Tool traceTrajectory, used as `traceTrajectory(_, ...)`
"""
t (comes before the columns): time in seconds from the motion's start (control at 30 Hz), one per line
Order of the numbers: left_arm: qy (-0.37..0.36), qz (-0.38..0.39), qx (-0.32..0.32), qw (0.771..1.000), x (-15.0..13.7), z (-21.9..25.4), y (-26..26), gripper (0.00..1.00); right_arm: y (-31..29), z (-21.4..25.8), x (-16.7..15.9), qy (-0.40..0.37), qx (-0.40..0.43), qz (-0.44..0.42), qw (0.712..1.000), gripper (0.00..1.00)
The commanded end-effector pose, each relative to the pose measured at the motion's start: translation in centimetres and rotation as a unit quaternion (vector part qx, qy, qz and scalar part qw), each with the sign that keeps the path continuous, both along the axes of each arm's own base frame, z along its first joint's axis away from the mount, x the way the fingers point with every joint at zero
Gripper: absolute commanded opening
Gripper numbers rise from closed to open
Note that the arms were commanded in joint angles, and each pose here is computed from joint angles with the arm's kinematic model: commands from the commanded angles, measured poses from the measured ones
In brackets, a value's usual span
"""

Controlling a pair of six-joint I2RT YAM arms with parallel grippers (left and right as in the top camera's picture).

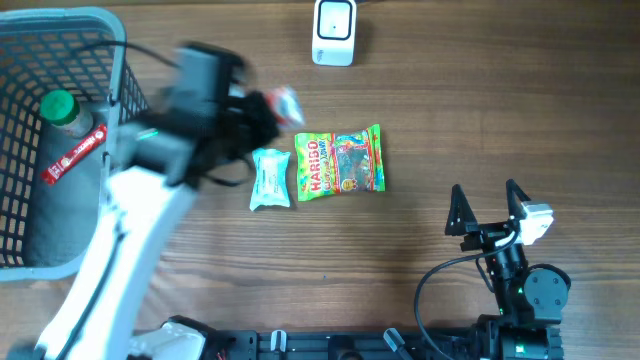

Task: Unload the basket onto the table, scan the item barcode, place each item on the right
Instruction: 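Pick the small orange box from the basket with the left gripper, set it down, then grasp the green-capped jar with the left gripper and place it right of the bag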

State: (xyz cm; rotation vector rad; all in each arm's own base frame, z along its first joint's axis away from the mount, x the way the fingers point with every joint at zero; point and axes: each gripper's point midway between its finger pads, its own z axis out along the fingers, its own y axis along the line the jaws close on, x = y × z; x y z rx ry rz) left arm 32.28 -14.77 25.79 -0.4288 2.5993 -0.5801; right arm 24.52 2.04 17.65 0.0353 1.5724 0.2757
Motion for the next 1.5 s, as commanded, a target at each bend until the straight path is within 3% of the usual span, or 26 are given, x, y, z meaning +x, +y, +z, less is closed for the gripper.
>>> traceTrajectory(0.0,0.097,-0.036,0.076,0.992,-1.7,-9.2,-2.7,0.04,-0.1,0.1,0.0,-0.003,-0.007,-0.003,1.0,1.0)
traceTrajectory(0.13,0.193,-0.039,0.125,0.972,-5.3,-18.2,-1.8,0.04,-0.1,0.1,0.0,-0.003,-0.007,-0.002,1.0,1.0)
traceTrajectory(0.3,0.153,-0.046,0.076,0.984,-4.8,-22.6,-3.0,0.06,-0.1,0.1,0.0,-0.003,-0.007,-0.003,1.0,1.0)
traceTrajectory(0.33,0.129,-0.048,0.082,0.987,-3.9,-22.6,-3.0,0.15,-0.1,0.1,0.0,-0.003,-0.007,-0.003,1.0,1.0)
traceTrajectory(0.37,0.096,-0.052,0.099,0.989,-2.6,-22.2,-2.7,0.57,-0.1,0.1,0.0,-0.003,-0.007,-0.002,1.0,0.99)
traceTrajectory(0.4,0.073,-0.042,0.103,0.991,-1.3,-21.3,-2.3,0.88,-0.1,0.1,0.0,-0.003,-0.007,-0.002,1.0,1.0)
traceTrajectory(0.47,0.053,-0.029,0.09,0.994,0.4,-17.7,-2.2,1.0,-0.1,0.1,0.0,-0.003,-0.007,-0.002,1.0,1.0)
traceTrajectory(0.57,-0.06,-0.054,0.079,0.994,2.8,-4.2,-2.4,1.0,-0.1,0.1,0.0,-0.003,-0.007,-0.002,1.0,1.0)
traceTrajectory(0.67,-0.219,0.022,0.119,0.968,3.6,11.0,2.9,1.0,-0.1,0.1,0.0,-0.003,-0.007,-0.003,1.0,1.0)
traceTrajectory(0.77,-0.275,0.148,0.162,0.936,3.0,16.7,11.2,1.0,-0.1,0.1,0.0,-0.003,-0.007,-0.002,1.0,1.0)
traceTrajectory(0.93,-0.148,0.383,0.181,0.894,0.7,12.0,27.5,1.0,-0.1,0.1,0.0,-0.003,-0.007,-0.002,1.0,1.0)
traceTrajectory(1.03,-0.095,0.45,0.184,0.869,0.6,7.4,34.3,0.99,-0.1,0.0,0.0,-0.003,-0.007,-0.003,1.0,1.0)
traceTrajectory(1.07,-0.092,0.453,0.193,0.865,1.0,6.1,35.7,0.94,-0.1,0.1,0.0,-0.003,-0.007,-0.002,1.0,1.0)
traceTrajectory(1.2,-0.136,0.396,0.26,0.87,4.3,1.0,38.5,1.0,-0.1,0.0,0.0,-0.003,-0.007,-0.002,1.0,1.0)
traceTrajectory(1.3,-0.192,0.252,0.321,0.893,9.3,-2.7,38.3,1.0,-0.1,0.1,0.0,-0.003,-0.007,-0.002,1.0,1.0)
traceTrajectory(1.47,-0.166,0.232,0.327,0.901,12.5,-9.6,40.4,1.0,-0.1,0.1,0.0,-0.003,-0.007,-0.002,1.0,1.0)
